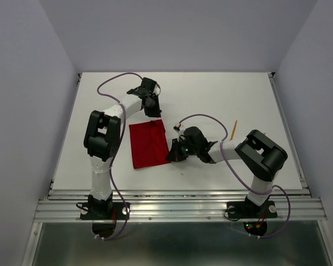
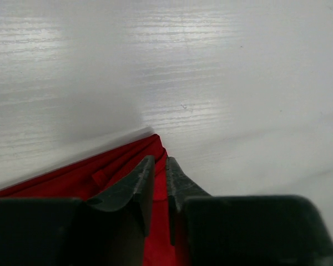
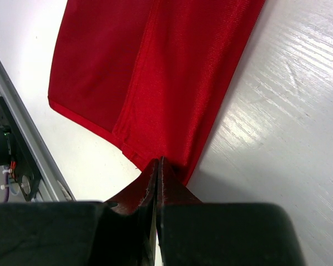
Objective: Fold the napkin into a case and place the utensils inside
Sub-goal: Smooth out the 2/3-rectangle-folded napkin at the center of the board.
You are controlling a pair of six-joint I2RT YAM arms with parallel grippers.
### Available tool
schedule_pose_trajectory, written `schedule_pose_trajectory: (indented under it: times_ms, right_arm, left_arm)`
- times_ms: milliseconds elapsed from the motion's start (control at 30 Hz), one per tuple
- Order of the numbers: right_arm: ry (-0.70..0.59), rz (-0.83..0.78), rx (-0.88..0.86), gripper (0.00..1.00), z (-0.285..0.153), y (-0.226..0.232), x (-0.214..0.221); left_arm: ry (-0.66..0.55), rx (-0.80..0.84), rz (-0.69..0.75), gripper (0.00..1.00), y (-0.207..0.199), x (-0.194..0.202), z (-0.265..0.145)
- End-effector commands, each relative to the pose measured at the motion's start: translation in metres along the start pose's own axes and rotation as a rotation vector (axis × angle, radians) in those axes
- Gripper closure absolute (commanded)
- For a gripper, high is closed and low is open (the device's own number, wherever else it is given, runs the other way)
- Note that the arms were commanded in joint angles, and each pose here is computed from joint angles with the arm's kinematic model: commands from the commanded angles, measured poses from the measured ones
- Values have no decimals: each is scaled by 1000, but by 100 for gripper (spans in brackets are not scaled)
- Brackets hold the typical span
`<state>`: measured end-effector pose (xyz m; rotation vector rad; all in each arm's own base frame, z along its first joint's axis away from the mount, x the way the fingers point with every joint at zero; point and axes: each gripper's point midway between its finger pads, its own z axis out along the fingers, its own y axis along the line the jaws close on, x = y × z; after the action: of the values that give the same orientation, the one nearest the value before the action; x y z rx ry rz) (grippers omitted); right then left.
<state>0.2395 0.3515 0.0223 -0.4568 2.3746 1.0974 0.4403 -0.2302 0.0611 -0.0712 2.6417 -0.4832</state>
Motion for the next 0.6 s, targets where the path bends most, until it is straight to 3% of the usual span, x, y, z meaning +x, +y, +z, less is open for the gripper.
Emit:
schedule_pose_trajectory:
  times_ms: [0,67,333,400,567]
  right_arm:
    - [99,2,120,99,-6,-27,34]
    - [97,3,120,99,-6,-26,33]
    - [100,7,118,99,-4,-26,33]
    - [101,7,117,99,-4,-26,33]
    - [97,9,114,99,-3,-25,31]
  left_arm:
    - [-55,5,18,81,-3,-12,-23]
    - [-56,4,16,87,-2,-10,-23]
    - [-151,54,43,96,-15,-26,-52]
    - [-135,71,52,100,-18,-22,-51]
    - [-77,102,67,100,-21,-4,-41]
